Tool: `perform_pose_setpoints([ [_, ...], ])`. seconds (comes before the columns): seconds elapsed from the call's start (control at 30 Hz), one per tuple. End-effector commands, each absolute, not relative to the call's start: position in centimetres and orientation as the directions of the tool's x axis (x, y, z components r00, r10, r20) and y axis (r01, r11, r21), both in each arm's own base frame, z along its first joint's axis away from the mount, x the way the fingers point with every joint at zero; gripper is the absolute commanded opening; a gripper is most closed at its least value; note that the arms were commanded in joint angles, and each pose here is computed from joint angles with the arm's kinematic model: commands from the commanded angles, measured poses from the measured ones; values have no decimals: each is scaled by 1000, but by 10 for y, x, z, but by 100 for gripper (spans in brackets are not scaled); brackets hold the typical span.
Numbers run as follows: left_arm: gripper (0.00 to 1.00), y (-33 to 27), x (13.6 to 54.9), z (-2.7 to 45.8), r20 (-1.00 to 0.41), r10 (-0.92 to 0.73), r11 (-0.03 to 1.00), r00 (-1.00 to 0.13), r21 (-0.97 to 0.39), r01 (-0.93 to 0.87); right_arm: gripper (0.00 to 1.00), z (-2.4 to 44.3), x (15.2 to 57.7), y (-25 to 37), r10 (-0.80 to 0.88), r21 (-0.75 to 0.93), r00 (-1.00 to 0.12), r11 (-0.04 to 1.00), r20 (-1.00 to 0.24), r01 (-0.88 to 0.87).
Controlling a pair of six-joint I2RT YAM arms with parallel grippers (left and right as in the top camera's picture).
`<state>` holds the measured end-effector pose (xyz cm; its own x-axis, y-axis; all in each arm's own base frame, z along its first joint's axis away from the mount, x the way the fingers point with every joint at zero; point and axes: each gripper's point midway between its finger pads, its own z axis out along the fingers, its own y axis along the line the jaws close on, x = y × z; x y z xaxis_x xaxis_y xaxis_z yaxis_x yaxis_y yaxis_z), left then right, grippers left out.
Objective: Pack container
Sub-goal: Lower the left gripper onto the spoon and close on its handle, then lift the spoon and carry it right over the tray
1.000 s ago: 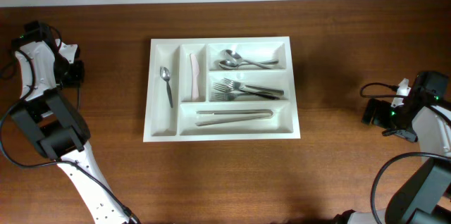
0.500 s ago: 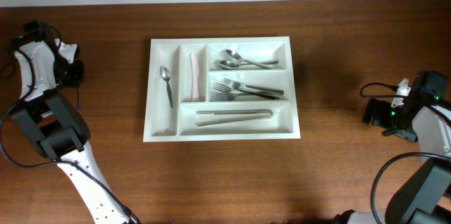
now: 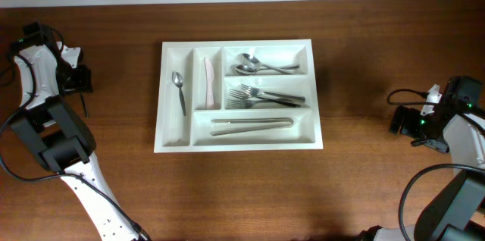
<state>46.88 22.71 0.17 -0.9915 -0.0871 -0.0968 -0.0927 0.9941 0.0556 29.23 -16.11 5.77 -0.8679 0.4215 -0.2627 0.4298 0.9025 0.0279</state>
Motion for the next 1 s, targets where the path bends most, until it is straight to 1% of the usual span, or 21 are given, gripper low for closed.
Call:
perform_pose_setpoints([
  [0.0,63,230,467,-17,-80,-96,994,-992,52,-100,99,62,291,-163,432,22,-859,896,-275,444],
  [0.17,63,230,474,-17,-109,-102,993,-989,45,-107,99,62,291,-163,432,22,-859,896,-275,444],
  [0.23,59,230,476,-16,-117,-102,993,-988,40,-107,99,62,291,-163,432,22,-859,896,-275,444],
  [0.3,50,230,478,-16,-124,-105,993,-987,39,-111,99,62,291,-163,432,22,-859,896,-275,444],
  [0.33,47,230,479,-16,-129,-106,993,-986,41,-112,99,62,291,-163,432,22,-859,896,-275,444],
  [0.53,46,230,482,-16,-144,-118,992,-982,32,-124,99,62,291,-163,432,22,-859,896,-275,444],
  [0.63,40,231,484,-15,-151,-117,992,-982,35,-124,99,62,291,-163,432,22,-859,896,-275,444],
  [0.8,40,232,487,-15,-166,-117,991,-979,40,-125,99,62,291,-163,432,22,-859,896,-275,444],
  [0.9,31,233,488,-15,-168,-116,991,-979,41,-125,99,62,291,-163,432,22,-859,896,-275,444],
  [0.97,31,233,488,-15,-169,-116,991,-979,41,-125,99,62,291,-163,432,22,-859,896,-275,444],
])
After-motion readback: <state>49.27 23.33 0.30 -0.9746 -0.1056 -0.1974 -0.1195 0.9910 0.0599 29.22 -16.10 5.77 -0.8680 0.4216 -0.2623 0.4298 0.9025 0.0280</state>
